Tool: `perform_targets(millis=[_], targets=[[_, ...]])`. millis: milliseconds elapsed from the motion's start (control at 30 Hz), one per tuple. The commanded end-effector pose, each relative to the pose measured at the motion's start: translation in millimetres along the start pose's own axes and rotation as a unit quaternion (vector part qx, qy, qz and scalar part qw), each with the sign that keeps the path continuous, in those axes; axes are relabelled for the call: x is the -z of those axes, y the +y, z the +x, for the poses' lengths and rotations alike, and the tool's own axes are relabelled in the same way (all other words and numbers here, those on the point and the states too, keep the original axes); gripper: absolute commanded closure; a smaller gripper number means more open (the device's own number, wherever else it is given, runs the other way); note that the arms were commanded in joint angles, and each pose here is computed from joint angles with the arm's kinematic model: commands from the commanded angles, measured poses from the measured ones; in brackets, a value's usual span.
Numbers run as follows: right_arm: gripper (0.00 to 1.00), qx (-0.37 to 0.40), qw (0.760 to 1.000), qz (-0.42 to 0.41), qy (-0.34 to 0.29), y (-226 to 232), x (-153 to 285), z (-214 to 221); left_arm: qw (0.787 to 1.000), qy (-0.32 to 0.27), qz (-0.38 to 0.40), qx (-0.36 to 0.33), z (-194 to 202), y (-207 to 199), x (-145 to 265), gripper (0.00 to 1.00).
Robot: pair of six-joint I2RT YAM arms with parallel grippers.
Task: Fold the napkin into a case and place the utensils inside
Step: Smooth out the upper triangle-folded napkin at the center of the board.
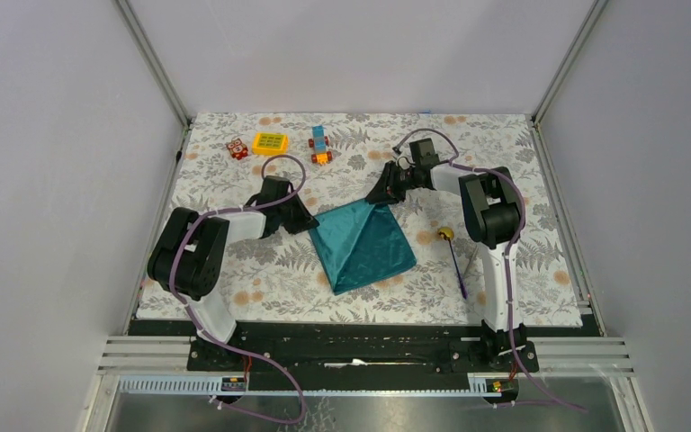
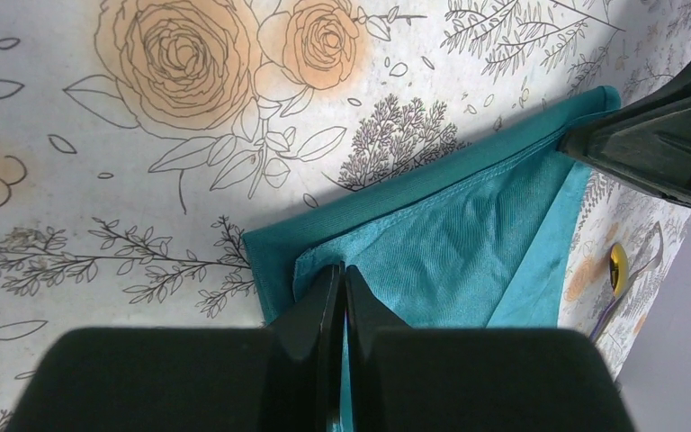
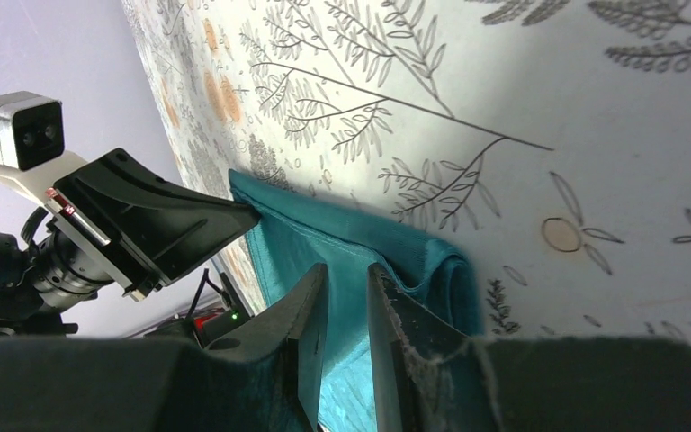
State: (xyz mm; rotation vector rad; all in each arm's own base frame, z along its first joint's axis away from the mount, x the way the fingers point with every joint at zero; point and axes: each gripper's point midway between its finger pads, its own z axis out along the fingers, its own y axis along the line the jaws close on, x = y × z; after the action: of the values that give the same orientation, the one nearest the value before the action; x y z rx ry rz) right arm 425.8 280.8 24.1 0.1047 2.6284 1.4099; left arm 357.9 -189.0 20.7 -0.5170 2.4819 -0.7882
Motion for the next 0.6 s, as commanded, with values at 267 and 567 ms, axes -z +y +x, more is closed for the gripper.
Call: perform_targets(millis=[267,567], targets=[[0.64,0.043,0.998,-0.037,-0.023,39,17,-20,1.0,-0.013,-0.017,-0.001,2,16,10,0.95],[0.65,0.018,0.999,-0.026,-0.026,1,8,-17,1.0,-0.012,-0.012,0.002,3,15,10,0.95]])
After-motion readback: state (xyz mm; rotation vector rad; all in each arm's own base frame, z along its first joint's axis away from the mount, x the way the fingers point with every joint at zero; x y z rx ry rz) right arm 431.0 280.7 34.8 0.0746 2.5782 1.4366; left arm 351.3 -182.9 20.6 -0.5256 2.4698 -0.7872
